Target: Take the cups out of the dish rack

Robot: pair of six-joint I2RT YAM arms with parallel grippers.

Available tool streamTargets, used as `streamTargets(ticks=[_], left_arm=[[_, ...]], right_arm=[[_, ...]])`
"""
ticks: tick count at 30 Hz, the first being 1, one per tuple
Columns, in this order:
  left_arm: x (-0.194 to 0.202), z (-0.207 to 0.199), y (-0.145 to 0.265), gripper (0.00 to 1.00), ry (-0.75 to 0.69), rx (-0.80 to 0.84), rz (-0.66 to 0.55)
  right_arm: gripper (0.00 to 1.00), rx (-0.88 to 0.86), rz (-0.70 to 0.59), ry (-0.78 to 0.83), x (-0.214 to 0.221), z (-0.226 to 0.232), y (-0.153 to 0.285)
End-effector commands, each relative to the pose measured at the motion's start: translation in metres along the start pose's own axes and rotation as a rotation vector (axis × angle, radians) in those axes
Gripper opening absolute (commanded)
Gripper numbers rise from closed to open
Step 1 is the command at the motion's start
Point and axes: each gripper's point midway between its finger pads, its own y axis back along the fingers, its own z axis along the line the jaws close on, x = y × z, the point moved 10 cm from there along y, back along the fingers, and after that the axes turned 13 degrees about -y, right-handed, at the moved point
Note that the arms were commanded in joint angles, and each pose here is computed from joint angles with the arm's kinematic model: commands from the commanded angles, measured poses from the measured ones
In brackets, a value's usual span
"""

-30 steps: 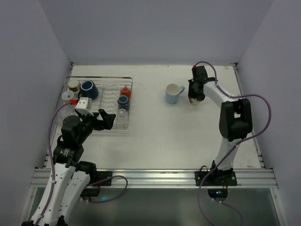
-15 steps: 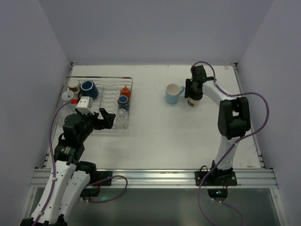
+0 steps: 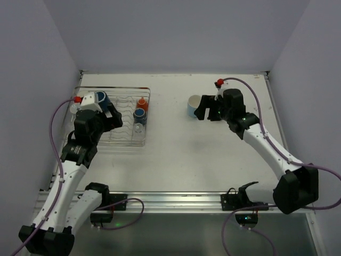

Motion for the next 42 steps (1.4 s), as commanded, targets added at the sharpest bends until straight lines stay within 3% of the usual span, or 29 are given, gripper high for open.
streamTargets(ticks=[1,6,12,20,30,42], left_arm=[[-0.026,0.010,-0.013,1.00,0.028,-0.192,-0.048],[-0.039,0.021,-0.061,1.00,0.107,-0.303,-0.019],[-0.044,0.036,-0.122,1.00,0.231,-0.396,0.041],[-0.032,0.046,-0.163,1.00,0.496,-0.570,-0.056],[-0.021,0.060,-0.211,1.00,0.494,-0.697,-0.001],[-0.008,0.070,-0.237,1.00,0.426,-0.698,0.004]], right_arm=[[0.85,-0.194,-0.049,-0.019,0.014,0.021,0.011],[0.85,-0.309,-0.032,-0.019,0.033,0.023,0.027],[0.91,-0.412,0.023,0.008,0.053,0.029,0.044],[0.95,-0.524,0.073,0.045,0.058,0.042,0.053],[0.95,-0.598,0.114,0.080,0.062,0.050,0.057],[0.96,-0.620,0.172,0.129,0.072,0.060,0.051]])
